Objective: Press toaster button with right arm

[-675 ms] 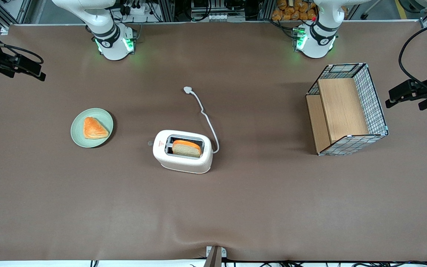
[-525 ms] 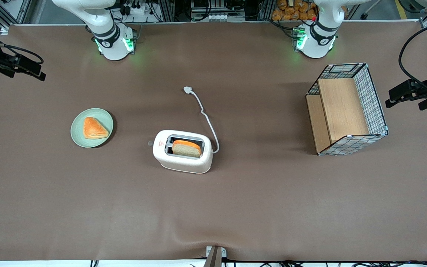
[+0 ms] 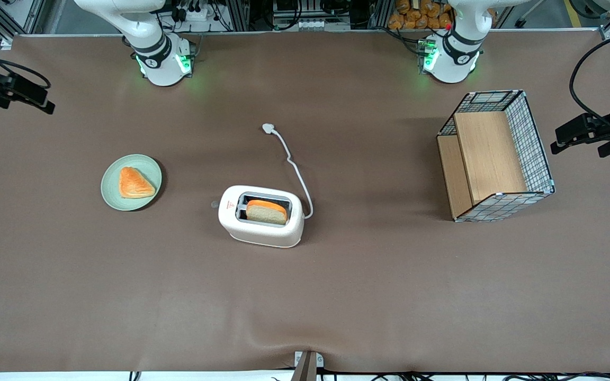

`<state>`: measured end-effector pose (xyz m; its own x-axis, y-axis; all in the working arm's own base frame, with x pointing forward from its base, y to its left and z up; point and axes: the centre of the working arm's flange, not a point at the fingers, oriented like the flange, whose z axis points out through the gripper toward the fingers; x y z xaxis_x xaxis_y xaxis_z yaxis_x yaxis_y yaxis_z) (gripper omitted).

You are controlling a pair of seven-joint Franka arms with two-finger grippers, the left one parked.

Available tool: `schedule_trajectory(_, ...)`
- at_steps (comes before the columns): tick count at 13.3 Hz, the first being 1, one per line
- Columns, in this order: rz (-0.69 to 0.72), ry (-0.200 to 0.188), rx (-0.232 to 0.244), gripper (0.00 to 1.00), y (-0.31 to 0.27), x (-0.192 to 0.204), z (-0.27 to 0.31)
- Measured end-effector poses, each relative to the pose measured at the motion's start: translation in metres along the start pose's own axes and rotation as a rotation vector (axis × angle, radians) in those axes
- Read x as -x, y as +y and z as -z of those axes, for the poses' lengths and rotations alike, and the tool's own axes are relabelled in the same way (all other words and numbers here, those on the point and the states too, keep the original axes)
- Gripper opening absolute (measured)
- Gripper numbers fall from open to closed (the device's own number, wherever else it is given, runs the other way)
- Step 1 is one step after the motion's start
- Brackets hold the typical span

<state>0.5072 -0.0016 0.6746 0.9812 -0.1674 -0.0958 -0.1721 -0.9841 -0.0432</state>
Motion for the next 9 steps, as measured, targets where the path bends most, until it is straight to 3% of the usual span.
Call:
schedule_trajectory(5, -0.003, -0.021, -0.002, 1.0, 0.0, -0.01, -0.007)
schedule_trajectory(9, -0.01, -0.119, -0.035, 1.0, -0.002, -0.016, -0.029)
